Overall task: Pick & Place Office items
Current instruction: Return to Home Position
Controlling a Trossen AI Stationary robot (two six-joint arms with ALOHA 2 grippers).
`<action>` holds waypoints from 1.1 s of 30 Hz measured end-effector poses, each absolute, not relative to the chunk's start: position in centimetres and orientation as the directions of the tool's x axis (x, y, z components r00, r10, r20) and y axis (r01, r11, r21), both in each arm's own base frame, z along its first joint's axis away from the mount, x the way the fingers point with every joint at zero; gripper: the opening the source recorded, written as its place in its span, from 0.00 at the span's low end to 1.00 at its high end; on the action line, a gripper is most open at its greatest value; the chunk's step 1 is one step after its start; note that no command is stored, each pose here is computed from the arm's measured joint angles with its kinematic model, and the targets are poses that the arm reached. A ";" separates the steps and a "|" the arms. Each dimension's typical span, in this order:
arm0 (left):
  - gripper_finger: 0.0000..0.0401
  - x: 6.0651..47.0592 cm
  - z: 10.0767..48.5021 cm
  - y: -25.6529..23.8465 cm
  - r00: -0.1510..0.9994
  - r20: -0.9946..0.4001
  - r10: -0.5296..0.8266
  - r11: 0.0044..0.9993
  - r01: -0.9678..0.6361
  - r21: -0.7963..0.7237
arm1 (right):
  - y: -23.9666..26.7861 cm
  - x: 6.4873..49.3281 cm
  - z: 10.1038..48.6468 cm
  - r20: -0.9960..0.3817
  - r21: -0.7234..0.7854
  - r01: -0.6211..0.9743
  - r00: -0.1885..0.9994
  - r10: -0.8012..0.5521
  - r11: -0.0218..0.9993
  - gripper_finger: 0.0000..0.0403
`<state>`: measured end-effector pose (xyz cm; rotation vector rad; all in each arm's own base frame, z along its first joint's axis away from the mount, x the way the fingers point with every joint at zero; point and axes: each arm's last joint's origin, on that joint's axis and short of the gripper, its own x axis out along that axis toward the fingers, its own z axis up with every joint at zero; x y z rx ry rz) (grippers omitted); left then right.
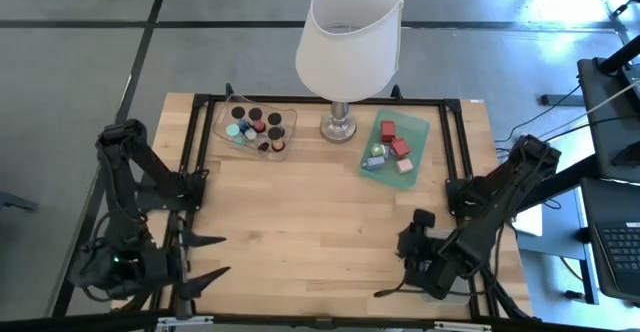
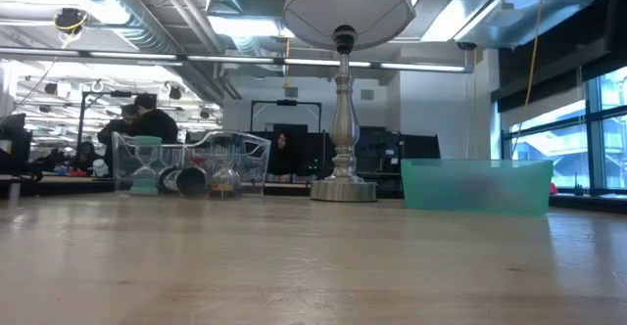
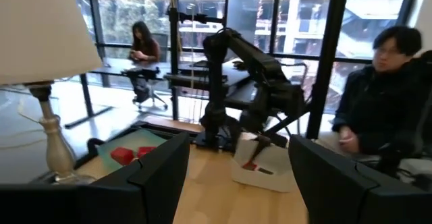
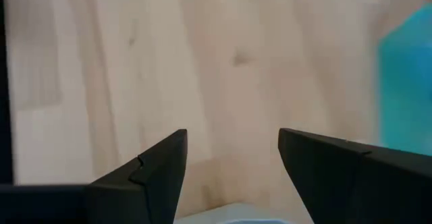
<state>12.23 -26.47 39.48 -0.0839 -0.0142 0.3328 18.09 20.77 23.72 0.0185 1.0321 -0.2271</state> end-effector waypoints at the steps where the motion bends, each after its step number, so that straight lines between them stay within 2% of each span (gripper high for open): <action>1: 0.63 11.9 39.6 -26.3 0.948 0.000 0.318 0.944 -0.316 -0.094 | 20.4 17.9 24.2 -0.838 -0.102 0.206 0.509 -0.196 0.973 0.59; 5: 0.63 10.5 38.4 -24.9 0.958 0.000 0.286 0.949 -0.284 -0.134 | 18.9 17.1 26.3 -0.747 -0.126 0.232 0.618 -0.246 0.965 0.59; 9: 0.63 9.9 35.3 -22.6 0.971 -0.002 0.237 0.949 -0.232 -0.211 | 17.0 16.6 27.7 -0.683 -0.130 0.243 0.681 -0.265 0.961 0.59; 13: 0.63 10.5 32.4 -19.4 0.994 -0.030 0.108 0.944 -0.112 -0.311 | 15.2 16.2 28.3 -0.646 -0.076 0.224 0.732 -0.219 0.972 0.59; 17: 0.63 12.2 29.9 -16.4 0.998 -0.058 -0.010 0.927 -0.013 -0.375 | 14.0 16.4 27.7 -0.605 0.004 0.108 0.792 -0.083 0.994 0.59; 22: 0.63 14.7 28.3 -13.7 0.988 -0.004 -0.156 0.925 0.145 -0.351 | 11.7 16.7 25.6 -0.526 0.087 -0.051 0.846 0.089 0.995 0.59; 27: 0.63 15.9 28.7 -10.8 0.952 0.102 -0.290 0.906 0.307 -0.291 | 7.8 15.0 23.3 -0.488 0.146 0.005 0.870 0.068 0.989 0.59; 33: 0.63 15.3 28.7 -7.5 0.949 0.149 -0.276 0.922 0.305 -0.236 | 5.1 12.5 21.7 -0.384 0.225 0.020 0.921 0.070 0.974 0.59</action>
